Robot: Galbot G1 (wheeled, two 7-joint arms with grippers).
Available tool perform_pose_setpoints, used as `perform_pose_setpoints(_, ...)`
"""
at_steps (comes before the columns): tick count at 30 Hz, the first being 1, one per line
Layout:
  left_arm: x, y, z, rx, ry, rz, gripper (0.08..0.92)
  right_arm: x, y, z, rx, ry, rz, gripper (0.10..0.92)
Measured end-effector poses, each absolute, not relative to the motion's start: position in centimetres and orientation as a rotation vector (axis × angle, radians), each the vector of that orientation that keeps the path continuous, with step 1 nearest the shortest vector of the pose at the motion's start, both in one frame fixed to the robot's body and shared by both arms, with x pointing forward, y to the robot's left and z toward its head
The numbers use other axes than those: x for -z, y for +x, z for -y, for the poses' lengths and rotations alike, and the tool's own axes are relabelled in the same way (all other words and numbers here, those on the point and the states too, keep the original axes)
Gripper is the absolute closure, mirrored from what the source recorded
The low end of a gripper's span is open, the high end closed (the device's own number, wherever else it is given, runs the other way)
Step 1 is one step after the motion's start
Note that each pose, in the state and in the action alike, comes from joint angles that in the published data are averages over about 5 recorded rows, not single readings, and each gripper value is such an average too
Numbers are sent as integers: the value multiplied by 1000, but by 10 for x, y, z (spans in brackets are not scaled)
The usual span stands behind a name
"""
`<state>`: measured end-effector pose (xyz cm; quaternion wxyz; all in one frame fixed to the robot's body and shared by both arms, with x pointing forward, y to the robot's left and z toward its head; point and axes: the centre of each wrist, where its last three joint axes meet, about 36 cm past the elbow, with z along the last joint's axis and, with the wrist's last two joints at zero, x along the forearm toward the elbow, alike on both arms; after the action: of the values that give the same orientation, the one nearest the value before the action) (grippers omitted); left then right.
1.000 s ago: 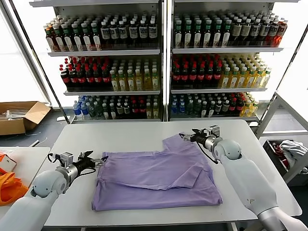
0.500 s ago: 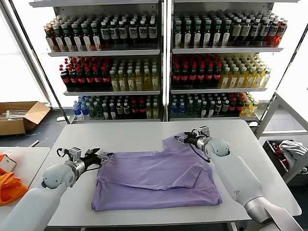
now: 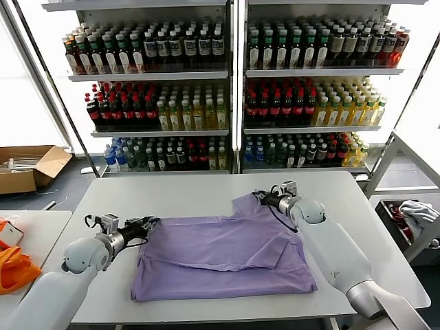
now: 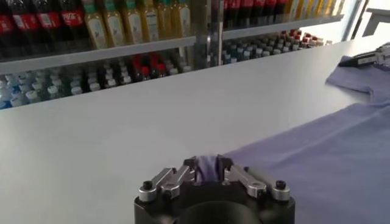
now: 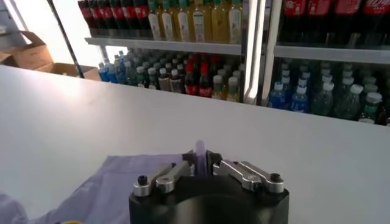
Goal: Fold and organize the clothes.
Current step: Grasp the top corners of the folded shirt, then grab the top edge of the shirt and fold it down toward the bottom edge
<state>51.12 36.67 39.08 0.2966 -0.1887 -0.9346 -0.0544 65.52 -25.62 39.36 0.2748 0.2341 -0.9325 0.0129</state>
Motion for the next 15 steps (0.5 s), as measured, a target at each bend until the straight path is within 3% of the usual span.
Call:
perform_pose_setpoints(5,-392,508,-366,133,-502,2490,901,-402,651,259,6,629,2524,917)
perform_pose_setpoints(15,-411,500,-366,119,-514,2531,914,-435,633,264,116,677,2589,917)
